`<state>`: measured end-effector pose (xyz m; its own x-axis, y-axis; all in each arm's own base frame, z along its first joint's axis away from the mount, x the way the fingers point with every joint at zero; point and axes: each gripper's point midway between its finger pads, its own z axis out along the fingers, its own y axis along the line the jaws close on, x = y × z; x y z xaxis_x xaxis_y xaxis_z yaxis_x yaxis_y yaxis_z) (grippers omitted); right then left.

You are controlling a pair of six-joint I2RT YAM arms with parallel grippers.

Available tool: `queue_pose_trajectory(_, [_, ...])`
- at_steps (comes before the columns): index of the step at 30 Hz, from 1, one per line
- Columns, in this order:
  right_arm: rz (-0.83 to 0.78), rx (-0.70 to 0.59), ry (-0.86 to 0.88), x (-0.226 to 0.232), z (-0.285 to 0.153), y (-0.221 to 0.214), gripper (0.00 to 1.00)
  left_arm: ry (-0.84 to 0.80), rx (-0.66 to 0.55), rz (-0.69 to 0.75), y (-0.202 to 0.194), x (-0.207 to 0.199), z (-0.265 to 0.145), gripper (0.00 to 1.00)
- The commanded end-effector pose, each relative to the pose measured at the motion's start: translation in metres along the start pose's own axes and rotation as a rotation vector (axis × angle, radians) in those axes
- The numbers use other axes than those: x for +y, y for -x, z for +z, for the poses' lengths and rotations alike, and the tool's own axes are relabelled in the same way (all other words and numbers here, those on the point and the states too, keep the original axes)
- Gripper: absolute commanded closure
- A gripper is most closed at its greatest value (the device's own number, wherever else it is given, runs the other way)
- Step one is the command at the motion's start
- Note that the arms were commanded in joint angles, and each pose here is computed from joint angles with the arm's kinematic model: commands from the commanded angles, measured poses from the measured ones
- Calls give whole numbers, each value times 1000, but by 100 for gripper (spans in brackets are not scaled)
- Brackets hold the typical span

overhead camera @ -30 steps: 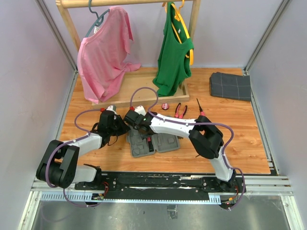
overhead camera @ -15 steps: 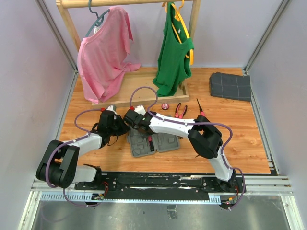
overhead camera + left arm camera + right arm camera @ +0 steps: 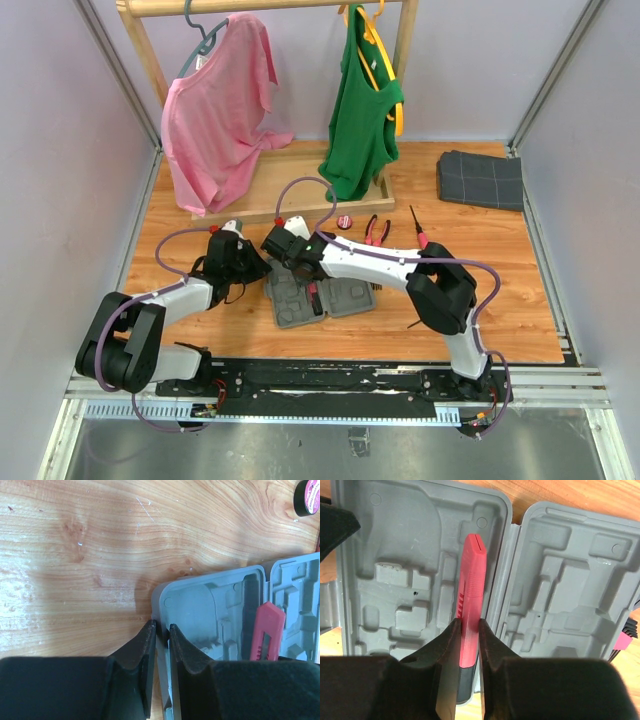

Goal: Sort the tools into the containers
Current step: Place the utility knife in the storage box.

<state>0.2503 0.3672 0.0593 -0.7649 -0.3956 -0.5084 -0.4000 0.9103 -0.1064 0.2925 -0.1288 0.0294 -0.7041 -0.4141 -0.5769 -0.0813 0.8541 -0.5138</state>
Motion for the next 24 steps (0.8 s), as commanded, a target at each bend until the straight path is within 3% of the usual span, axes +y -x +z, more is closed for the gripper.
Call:
queue_pose_trajectory(1, [41,16,31,-2,-4,-7,89,3,-33,13,8,2,-2,81])
queue_pose_trajectory(12, [170,-28,207,-2,-8,-4,90,-3,-29,14,6,1,-2,81])
queue_pose_trajectory(18, [281,25,341,3,6,-14,90,-4,-29,15,7,1,-2,82])
queue_pose_trajectory(24, [297,35,356,4,12,-17,88,-4,-25,15,6,1,-1,82])
